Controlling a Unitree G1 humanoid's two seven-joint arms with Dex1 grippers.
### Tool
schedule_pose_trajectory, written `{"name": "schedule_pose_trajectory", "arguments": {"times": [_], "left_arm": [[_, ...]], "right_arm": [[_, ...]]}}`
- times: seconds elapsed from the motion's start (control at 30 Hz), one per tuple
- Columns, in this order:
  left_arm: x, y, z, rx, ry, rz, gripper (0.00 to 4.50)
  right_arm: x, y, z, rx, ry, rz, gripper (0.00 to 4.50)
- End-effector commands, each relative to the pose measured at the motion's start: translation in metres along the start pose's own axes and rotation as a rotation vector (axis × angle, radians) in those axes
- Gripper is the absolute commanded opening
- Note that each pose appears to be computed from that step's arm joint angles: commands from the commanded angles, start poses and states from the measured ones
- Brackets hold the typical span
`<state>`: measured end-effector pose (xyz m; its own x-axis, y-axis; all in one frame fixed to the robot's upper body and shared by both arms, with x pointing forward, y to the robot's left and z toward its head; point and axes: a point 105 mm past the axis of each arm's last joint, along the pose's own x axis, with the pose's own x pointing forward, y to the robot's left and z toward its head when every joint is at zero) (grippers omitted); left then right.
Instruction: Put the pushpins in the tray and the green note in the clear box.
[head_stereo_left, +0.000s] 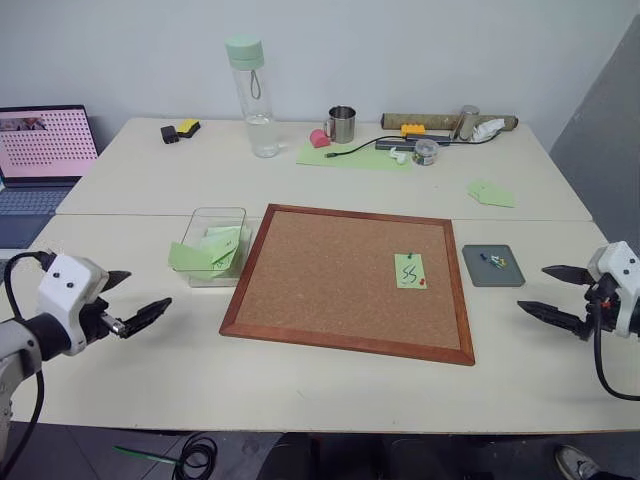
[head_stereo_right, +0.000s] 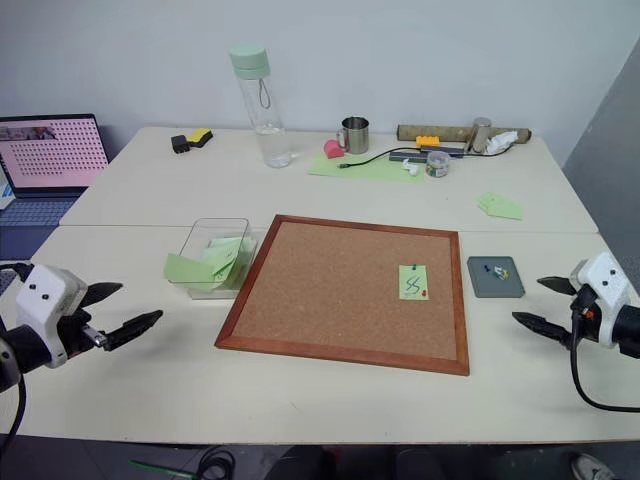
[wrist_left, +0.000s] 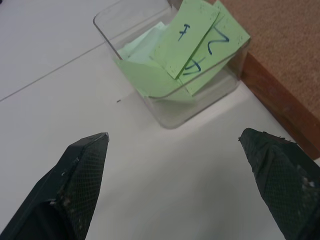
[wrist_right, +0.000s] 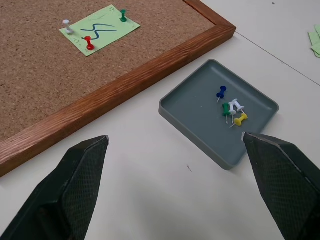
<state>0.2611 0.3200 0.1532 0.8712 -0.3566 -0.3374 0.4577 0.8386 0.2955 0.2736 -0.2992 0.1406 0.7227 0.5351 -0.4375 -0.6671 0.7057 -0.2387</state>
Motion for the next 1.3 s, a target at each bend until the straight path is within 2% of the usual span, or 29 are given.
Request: {"name": "schedule_pose_trajectory", "arguments": {"times": [0.03,0.17,0.4,0.57,0.67,0.83,1.0,1.3], "left_arm": [[0.003,-0.007,0.025,0.035,-0.068,-0.048,3.93],[0.014,-0.027,0.045,0.055,-0.112,-0.155,3.15],[0.062,-0.091,0.072,0.1,-0.188,-0.377,1.63],[0.095,-0.131,0.075,0.086,-0.222,-0.495,0.61],[0.117,-0.152,0.066,0.002,-0.229,-0.547,0.02],[0.154,-0.174,0.059,-0.005,-0.26,-0.533,0.02],[0.173,-0.186,0.043,0.001,-0.237,-0.526,0.02],[0.175,-0.193,0.022,-0.008,-0.18,-0.535,0.02]], "right_arm": [[-0.004,0.001,0.018,-0.037,-0.05,-0.009,4.5],[-0.004,0.01,0.025,-0.05,-0.056,0.023,4.5],[0.014,0.035,0.05,-0.117,-0.1,0.109,4.5],[0.038,0.047,0.067,-0.076,-0.17,0.141,4.5],[0.058,0.05,0.072,-0.058,-0.198,0.132,4.5],[0.097,0.047,0.082,-0.043,-0.227,0.086,4.5],[0.125,0.043,0.086,-0.064,-0.212,0.091,4.5],[0.163,0.03,0.081,-0.087,-0.188,0.044,4.5]]}}
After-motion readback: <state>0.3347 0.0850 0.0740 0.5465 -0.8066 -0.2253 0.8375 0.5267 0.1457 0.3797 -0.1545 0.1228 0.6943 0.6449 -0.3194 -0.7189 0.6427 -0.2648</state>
